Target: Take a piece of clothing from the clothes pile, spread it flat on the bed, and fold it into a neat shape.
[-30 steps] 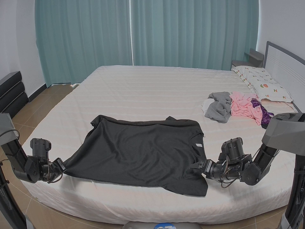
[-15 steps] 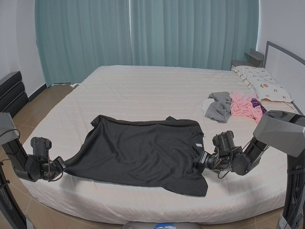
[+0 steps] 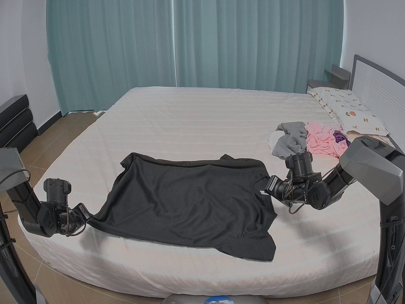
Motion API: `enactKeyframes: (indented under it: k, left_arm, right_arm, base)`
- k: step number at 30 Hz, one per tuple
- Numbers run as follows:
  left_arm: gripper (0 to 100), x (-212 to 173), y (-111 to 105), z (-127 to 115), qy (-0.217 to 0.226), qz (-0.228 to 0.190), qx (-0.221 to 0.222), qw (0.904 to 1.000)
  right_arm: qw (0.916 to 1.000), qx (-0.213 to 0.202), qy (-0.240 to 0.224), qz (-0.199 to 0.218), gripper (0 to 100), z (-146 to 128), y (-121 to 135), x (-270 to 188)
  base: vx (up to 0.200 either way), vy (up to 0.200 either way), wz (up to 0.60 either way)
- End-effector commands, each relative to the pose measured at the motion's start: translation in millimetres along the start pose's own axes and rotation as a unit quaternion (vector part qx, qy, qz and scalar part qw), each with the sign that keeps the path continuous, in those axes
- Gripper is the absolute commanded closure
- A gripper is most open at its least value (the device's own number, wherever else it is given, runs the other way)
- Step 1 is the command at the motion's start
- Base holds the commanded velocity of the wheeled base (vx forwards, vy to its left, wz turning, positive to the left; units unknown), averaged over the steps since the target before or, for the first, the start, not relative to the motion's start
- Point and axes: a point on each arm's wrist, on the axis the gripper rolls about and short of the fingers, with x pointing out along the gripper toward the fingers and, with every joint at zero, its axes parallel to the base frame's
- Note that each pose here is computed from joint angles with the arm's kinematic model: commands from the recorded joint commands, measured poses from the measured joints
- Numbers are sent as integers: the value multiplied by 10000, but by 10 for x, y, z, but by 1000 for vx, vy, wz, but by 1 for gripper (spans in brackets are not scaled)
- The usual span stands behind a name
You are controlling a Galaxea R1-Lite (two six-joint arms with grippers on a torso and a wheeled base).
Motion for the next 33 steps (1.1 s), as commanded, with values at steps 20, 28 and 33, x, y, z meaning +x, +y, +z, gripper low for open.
enactKeyframes:
  k: [20,28,33]
  left_arm:
    - [100,27,12,-87,203,-15,36,9998]
    - [100,24,16,-93,214,-17,37,9998]
    - [100,24,16,-93,214,-17,37,9998]
  right_arm:
    - [9926,-289,1037,-564,100,-377,-234,-229]
    - [9872,-488,1295,-792,100,-446,-165,-27]
    - [9904,-502,948,-866,100,-357,-119,66]
  base:
    - [0,0,0]
    - [0,0,0]
    - [0,0,0]
